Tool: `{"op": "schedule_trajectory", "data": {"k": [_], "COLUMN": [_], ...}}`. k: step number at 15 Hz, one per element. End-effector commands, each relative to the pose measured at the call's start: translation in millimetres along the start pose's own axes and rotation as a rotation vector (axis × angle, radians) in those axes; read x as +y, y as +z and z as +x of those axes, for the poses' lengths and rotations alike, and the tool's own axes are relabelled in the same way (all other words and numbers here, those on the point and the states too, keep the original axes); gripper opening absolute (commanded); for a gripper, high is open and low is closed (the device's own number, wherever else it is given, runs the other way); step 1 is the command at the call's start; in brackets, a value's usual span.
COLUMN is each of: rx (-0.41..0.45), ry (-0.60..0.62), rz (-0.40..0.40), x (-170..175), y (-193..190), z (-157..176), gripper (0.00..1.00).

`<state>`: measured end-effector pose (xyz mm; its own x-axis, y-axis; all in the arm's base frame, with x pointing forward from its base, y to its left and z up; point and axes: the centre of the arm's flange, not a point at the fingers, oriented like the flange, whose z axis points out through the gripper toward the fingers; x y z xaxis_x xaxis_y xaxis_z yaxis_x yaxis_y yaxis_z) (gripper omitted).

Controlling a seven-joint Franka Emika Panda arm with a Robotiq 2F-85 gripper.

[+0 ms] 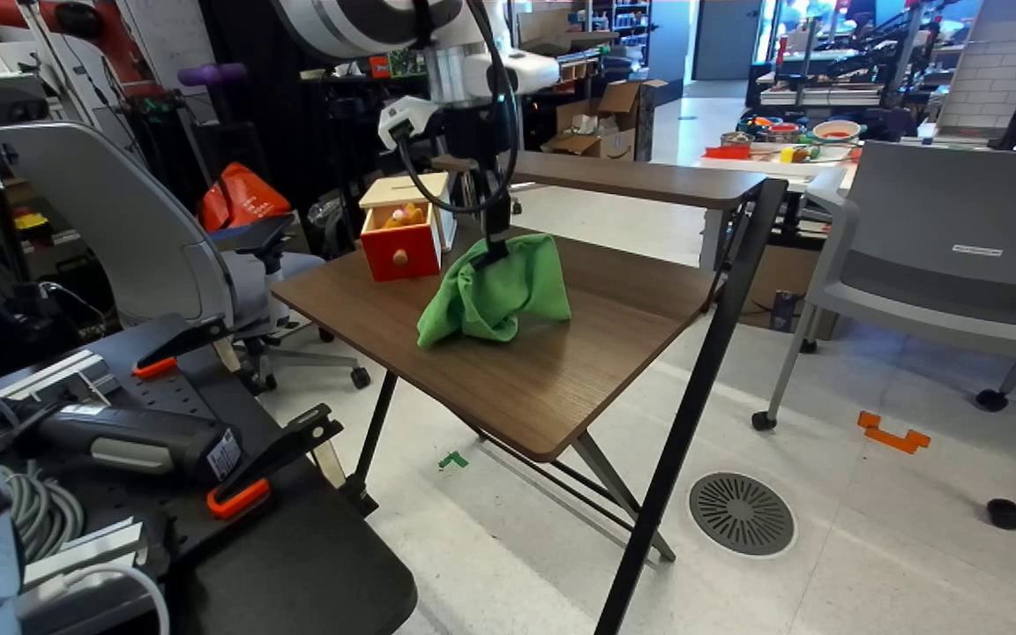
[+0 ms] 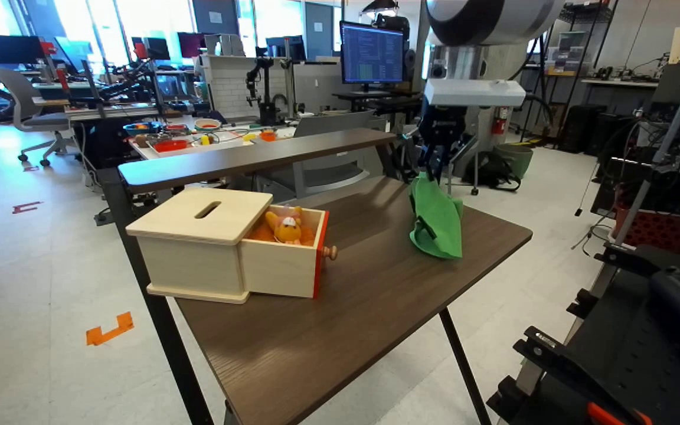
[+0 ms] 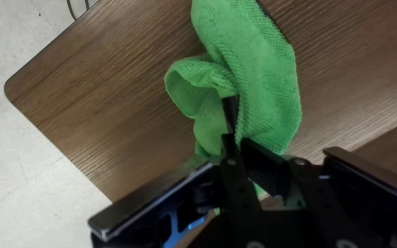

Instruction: Move the green towel to the left

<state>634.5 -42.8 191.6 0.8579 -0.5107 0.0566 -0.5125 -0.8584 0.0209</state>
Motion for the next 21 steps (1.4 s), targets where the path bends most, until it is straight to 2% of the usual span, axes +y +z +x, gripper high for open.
{"op": "schedule_trajectory", "data": {"k": [1, 6, 10, 11, 13, 16, 21], "rx": [-0.038, -0.095, -0.129, -0.135, -0.133, -0.102, 0.000], "ry": [-0.015, -0.059, -0.056, -0.051, -0.047, -0.032, -0.004], "rz": [-0.007, 0.007, -0.012, -0.017, -0.025, -0.021, 0.056], "x": [-30, -52, -49, -46, -40, -27, -1], "y": [35, 72, 91, 91, 84, 49, -55], "z": [9, -13, -25, -25, -23, -17, -11], "gripper": [0.02, 0.02, 0.02, 0.34, 0.42, 0.63, 0.99]}}
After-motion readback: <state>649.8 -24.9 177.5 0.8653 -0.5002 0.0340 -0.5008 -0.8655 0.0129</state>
